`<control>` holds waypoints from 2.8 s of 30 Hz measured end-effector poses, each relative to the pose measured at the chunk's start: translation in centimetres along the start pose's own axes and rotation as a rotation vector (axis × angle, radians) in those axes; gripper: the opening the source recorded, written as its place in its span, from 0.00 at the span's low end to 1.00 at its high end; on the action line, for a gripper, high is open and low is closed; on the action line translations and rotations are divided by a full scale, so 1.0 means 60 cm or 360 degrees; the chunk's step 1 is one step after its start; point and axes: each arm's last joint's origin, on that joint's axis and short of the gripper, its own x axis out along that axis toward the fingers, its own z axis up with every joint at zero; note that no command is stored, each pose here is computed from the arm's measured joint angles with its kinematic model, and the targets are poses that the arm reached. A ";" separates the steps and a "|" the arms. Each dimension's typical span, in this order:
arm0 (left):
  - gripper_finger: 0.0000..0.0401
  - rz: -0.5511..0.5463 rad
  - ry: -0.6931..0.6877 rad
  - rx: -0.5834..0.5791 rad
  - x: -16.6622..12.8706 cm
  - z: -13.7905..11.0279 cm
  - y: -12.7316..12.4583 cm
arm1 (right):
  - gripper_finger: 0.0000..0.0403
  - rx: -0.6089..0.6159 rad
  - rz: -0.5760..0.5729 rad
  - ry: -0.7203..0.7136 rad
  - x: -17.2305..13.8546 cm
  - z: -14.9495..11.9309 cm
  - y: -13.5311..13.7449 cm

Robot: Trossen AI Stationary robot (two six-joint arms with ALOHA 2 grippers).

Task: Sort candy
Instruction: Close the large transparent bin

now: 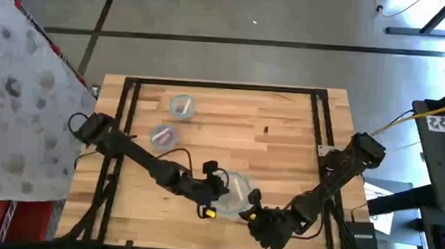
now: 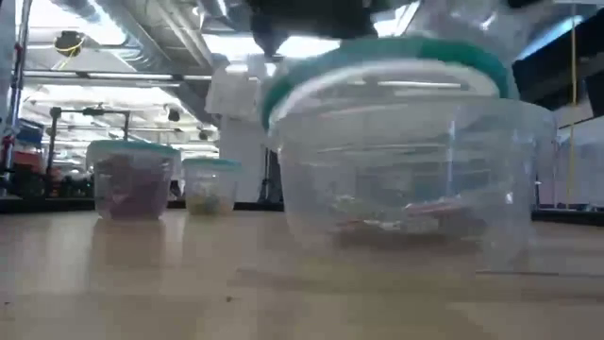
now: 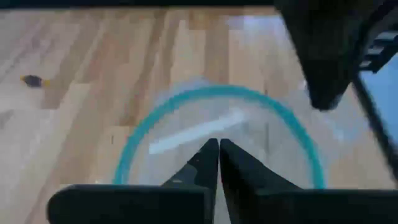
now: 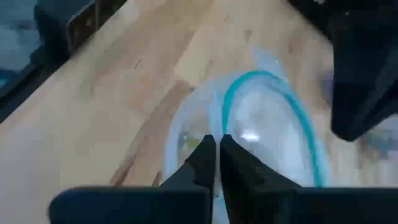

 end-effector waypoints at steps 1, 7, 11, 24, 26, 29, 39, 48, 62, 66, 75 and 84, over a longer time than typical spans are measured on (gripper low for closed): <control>0.00 -0.0001 -0.0012 -0.0006 -0.002 0.002 0.001 | 0.00 0.0008 0.0019 0.0000 0.000 0.000 0.001; 0.00 -0.0082 0.0001 -0.0020 0.006 0.000 -0.003 | 0.00 0.0065 0.0165 0.0008 0.002 -0.001 0.006; 0.00 -0.0136 0.0080 0.0003 0.030 -0.021 -0.010 | 0.00 0.0063 0.0167 0.0016 0.002 -0.003 0.006; 0.00 -0.0211 0.0180 -0.0026 0.077 -0.051 -0.008 | 0.00 0.0093 0.0255 0.0031 0.003 -0.003 0.006; 0.00 -0.0231 0.0217 -0.0030 0.085 -0.059 -0.007 | 0.02 0.0126 0.0291 0.0038 0.003 -0.003 0.007; 0.00 -0.0255 0.0243 -0.0037 0.097 -0.067 -0.006 | 0.10 0.0180 0.0325 0.0049 0.005 -0.003 0.005; 0.00 -0.0278 0.0279 -0.0063 0.109 -0.075 -0.004 | 0.33 0.0532 0.0786 0.0264 -0.026 0.006 0.022; 0.00 -0.0250 0.0302 -0.0006 0.109 -0.077 0.003 | 0.28 0.0485 0.0352 0.0355 0.007 -0.059 0.076; 0.00 -0.0405 0.0290 -0.0050 0.111 -0.075 -0.002 | 0.26 0.0579 -0.0079 0.0309 0.063 -0.081 0.054; 0.00 -0.0399 0.0281 -0.0004 0.113 -0.076 -0.002 | 0.26 0.0580 -0.0276 0.0299 0.074 -0.085 0.033; 0.00 -0.0327 0.0315 0.0037 0.113 -0.079 0.002 | 0.26 0.0641 -0.0300 0.0376 0.029 -0.079 -0.002; 0.00 -0.0389 0.0232 0.0022 0.099 -0.063 -0.003 | 0.26 0.0798 -0.0004 0.0279 0.010 -0.073 0.040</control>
